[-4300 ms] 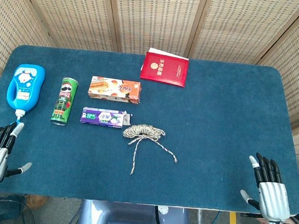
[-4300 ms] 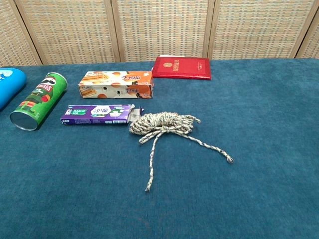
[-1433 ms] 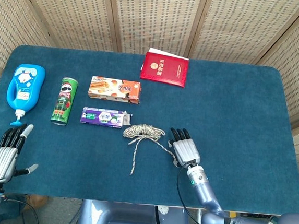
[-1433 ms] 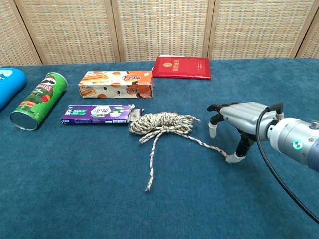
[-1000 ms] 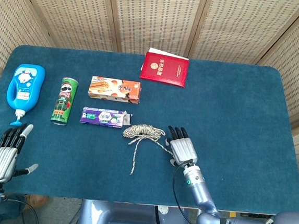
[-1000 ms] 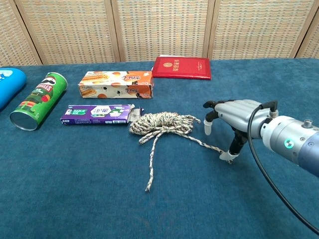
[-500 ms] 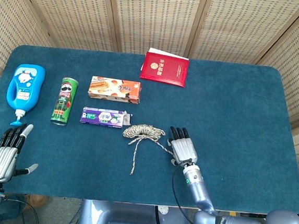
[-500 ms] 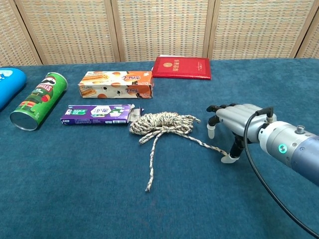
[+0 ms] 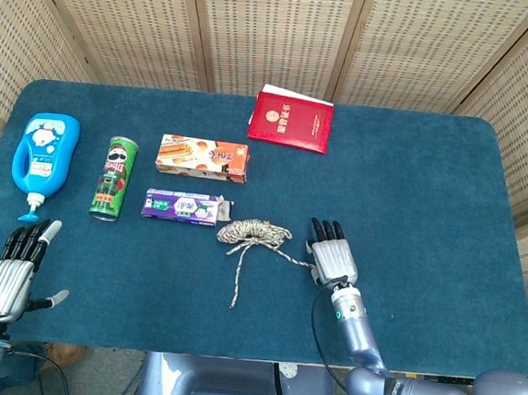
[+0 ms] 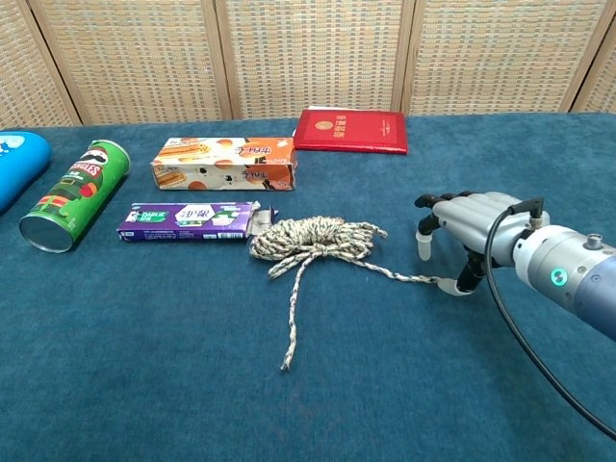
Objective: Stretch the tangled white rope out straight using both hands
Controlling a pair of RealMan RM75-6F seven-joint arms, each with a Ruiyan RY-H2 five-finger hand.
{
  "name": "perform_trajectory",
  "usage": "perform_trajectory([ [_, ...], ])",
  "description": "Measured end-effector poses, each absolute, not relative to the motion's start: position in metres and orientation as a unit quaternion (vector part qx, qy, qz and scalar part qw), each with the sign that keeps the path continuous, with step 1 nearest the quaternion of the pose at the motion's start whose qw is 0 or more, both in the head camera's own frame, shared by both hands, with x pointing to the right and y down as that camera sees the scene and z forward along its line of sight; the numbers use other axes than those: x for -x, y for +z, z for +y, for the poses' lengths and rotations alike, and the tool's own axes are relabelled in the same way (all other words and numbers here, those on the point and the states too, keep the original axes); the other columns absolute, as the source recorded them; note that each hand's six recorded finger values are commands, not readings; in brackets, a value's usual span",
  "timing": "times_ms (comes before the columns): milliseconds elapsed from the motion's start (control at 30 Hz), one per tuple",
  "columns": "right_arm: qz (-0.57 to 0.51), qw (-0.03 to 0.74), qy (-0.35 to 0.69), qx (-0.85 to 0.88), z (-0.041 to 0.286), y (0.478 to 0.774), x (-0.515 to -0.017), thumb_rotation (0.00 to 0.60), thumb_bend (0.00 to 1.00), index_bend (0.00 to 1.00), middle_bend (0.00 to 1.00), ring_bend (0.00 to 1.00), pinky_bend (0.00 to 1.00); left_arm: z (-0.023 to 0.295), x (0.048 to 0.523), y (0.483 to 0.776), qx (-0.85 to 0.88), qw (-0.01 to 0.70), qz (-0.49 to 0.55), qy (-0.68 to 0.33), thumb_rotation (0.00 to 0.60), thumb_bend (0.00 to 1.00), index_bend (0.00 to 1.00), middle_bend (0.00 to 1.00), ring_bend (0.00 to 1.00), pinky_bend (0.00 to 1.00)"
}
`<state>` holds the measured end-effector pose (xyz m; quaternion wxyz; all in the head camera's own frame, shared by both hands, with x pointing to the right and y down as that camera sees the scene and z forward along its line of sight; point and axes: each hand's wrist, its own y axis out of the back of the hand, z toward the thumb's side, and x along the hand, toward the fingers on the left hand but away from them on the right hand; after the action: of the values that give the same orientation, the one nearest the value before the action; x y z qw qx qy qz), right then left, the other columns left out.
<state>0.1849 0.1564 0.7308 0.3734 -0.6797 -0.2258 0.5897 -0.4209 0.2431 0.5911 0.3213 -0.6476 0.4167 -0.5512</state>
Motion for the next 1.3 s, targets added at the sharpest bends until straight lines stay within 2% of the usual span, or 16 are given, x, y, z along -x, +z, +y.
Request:
perform_trajectory([
  [167,-0.22,0.374,0.588,0.683,0.159,0.732,-0.182,0.6,0.37,0.43,0.0,0.0,0.0,0.243,0.42,0.591,0.648,0.321,0.416,-0.551,0.6,0.08,0.0,0.0,0.0,0.0],
  [300,-0.217,0.377,0.587,0.683,0.162,0.734,-0.181,0.6,0.37,0.48,0.0,0.0,0.0,0.244,0.421,0.591,0.648,0.321,0.417,-0.551,0.6,0.08,0.0,0.0,0.0,0.0],
  [833,-0.214,0.374,0.591,0.682,0.166,0.743,-0.185,0.6,0.38,0.53,0.0,0.0,0.0,0.244,0.421,0.591,0.648,0.321,0.416,-0.551,0.6,0.08,0.0,0.0,0.0,0.0],
  [1000,-0.217,0.38,0.588,0.68,0.165,0.742,-0.185,0.6,0.39,0.63,0.0,0.0,0.0,0.244,0.42,0.592,0.649,0.321,0.414,-0.552,0.6,0.08,0.0,0.0,0.0,0.0],
  [1300,-0.221,0.393,0.58,0.679,0.163,0.74,-0.184,0.6,0.39,0.66,0.0,0.0,0.0,0.245,0.417,0.596,0.651,0.324,0.404,-0.555,0.6,0.08,0.0,0.0,0.0,0.0],
])
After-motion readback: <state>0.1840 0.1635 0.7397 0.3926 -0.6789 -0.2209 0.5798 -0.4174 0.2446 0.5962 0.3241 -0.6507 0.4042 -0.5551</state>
